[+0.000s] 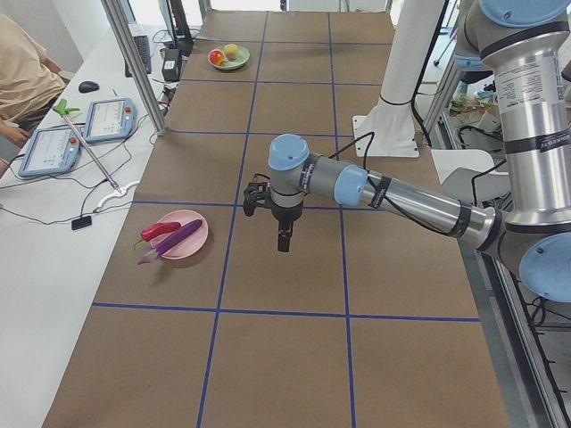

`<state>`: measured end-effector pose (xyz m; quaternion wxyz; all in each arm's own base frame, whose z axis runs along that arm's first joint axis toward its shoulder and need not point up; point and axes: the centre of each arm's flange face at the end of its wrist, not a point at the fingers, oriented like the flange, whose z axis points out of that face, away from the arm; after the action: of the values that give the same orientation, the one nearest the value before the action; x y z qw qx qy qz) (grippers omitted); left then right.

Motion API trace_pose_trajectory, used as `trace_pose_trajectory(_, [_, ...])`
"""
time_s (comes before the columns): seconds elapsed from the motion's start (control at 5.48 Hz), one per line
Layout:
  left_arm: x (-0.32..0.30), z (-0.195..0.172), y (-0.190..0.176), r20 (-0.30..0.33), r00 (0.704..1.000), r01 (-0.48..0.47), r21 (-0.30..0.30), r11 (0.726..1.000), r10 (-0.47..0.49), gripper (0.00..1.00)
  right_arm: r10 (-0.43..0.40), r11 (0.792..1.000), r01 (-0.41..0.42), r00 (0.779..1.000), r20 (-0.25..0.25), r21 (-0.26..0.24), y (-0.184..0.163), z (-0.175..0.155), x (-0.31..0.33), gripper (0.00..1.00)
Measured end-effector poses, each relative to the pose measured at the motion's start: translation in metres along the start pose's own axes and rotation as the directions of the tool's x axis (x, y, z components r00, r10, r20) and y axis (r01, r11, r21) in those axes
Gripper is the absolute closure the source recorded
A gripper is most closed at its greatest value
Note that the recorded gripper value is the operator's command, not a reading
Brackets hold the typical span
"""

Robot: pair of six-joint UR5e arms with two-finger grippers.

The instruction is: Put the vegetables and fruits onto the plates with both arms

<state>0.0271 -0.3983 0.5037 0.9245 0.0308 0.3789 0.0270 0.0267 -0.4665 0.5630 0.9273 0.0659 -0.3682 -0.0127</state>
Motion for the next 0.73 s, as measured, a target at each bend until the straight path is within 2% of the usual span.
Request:
trace_pose_trajectory(0.36, [0.003,0.004,-0.024,0.0,1.0,0.0,0.005,1.0,0.0,0.0,-0.018,0.999,0.018,1.0,-0.006,-0.033,-0.017,-0.023,-0.018,0.0])
trace_pose_trajectory(0.73, [0.003,0.007,-0.036,0.003,1.0,0.005,0.007,1.0,-0.005,0.0,-0.04,0.997,0.04,0.999,-0.009,-0.059,-0.015,-0.023,-0.015,0.0])
